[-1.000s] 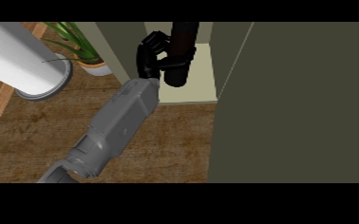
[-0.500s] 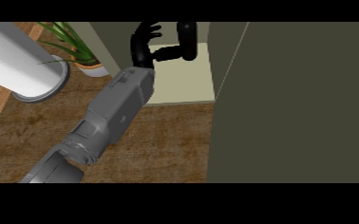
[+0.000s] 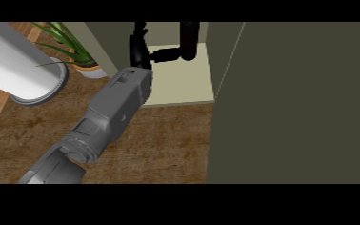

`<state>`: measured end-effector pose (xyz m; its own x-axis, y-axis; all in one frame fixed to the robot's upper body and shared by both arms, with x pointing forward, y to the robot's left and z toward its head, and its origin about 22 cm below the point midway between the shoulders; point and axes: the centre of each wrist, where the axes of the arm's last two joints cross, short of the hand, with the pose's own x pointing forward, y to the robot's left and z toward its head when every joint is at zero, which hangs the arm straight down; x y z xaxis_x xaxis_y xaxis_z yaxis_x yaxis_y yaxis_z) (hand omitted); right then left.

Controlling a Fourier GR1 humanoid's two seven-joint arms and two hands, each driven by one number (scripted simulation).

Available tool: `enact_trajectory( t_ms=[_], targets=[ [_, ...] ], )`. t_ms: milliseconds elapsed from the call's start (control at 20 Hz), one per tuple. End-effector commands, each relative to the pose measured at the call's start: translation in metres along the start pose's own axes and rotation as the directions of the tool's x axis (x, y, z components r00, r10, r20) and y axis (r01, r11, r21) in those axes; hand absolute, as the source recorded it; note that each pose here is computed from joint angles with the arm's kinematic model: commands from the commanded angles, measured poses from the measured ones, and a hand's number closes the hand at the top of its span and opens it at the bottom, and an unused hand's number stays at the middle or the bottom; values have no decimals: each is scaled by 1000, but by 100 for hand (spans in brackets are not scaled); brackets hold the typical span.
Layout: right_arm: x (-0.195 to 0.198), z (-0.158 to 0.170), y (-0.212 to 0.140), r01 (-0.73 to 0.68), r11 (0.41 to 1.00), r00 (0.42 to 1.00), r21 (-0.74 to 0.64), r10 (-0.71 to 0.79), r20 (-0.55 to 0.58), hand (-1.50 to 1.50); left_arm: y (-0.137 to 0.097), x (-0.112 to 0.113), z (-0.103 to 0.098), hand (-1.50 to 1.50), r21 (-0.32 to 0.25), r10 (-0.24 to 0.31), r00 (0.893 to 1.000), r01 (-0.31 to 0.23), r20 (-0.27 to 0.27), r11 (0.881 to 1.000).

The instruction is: Pick up the wine, place it into the cabinet and close the cabinet

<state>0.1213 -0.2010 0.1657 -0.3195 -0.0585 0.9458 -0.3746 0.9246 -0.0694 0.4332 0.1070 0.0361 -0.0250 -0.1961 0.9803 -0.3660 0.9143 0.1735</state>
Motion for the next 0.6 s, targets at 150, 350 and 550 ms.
enact_trajectory(
  t_ms=[150,350,550],
  targets=[
    [27,16,1,43,999,998,20,-44,47,-150,28,-26,-6,-150,45,-35,999,34,21,998],
    [26,17,0,51,999,997,4,-51,54,-150,21,-2,-14,-150,-28,9,999,-7,51,1000],
    [35,26,4,53,998,997,20,-54,52,-150,21,4,-17,-150,-72,41,992,-33,119,997]
  ],
)
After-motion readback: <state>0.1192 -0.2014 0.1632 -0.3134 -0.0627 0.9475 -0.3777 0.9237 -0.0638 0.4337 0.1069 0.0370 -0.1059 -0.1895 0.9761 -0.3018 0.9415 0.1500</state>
